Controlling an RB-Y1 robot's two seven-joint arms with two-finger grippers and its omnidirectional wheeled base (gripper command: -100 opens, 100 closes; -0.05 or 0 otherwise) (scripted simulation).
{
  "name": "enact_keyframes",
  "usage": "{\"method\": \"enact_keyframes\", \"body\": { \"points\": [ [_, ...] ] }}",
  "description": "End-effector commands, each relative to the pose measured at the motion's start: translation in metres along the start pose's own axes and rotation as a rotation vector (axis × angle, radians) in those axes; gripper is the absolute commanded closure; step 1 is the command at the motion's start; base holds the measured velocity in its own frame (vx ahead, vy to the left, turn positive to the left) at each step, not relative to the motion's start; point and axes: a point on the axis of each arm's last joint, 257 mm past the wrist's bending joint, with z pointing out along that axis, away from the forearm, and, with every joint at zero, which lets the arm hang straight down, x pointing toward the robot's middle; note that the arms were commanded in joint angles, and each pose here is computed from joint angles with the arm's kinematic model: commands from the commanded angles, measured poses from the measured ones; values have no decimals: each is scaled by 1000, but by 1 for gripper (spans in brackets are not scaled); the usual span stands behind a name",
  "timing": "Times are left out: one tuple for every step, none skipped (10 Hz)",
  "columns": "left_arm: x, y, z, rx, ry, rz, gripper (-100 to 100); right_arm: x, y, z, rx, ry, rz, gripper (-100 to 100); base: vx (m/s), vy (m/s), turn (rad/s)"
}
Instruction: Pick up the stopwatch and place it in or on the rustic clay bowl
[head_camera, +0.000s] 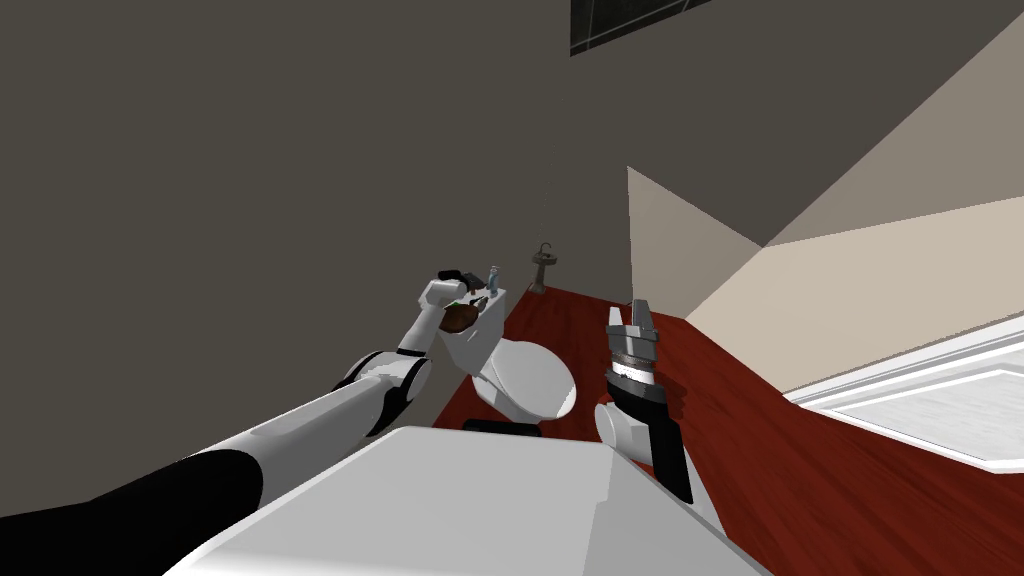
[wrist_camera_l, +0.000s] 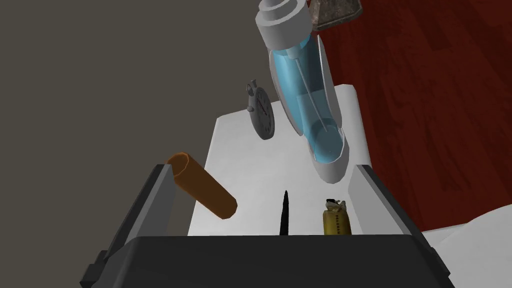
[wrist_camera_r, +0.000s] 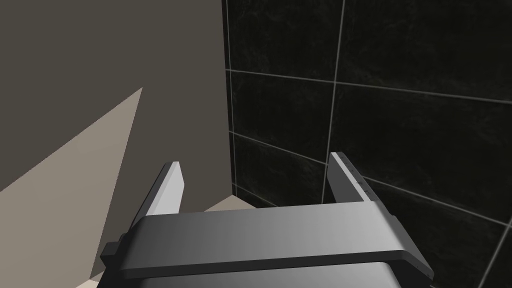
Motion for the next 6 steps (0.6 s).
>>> {"method": "enact_keyframes", "body": {
  "points": [
    [-6, 9, 6, -40, -49, -37, -100, 0, 0, 0, 0, 0, 0, 0, 2, -11, 9],
    [-12, 12, 5, -52, -71, -37, -100, 0, 0, 0, 0, 0, 0, 0, 2, -12, 3],
    [-14, 18, 9, -78, -102, -70, -100, 0, 0, 0, 0, 0, 0, 0, 2, -19, 5],
    [-20, 22, 8, -91, -126, -70, -100, 0, 0, 0, 0, 0, 0, 0, 3, -16, 2],
    [-22, 23, 8, -95, -133, -70, -100, 0, 0, 0, 0, 0, 0, 0, 1, -7, 1],
    [-28, 31, 10, -126, -177, -100, -100, 0, 0, 0, 0, 0, 0, 0, 1, -9, 3]
  ]
}}
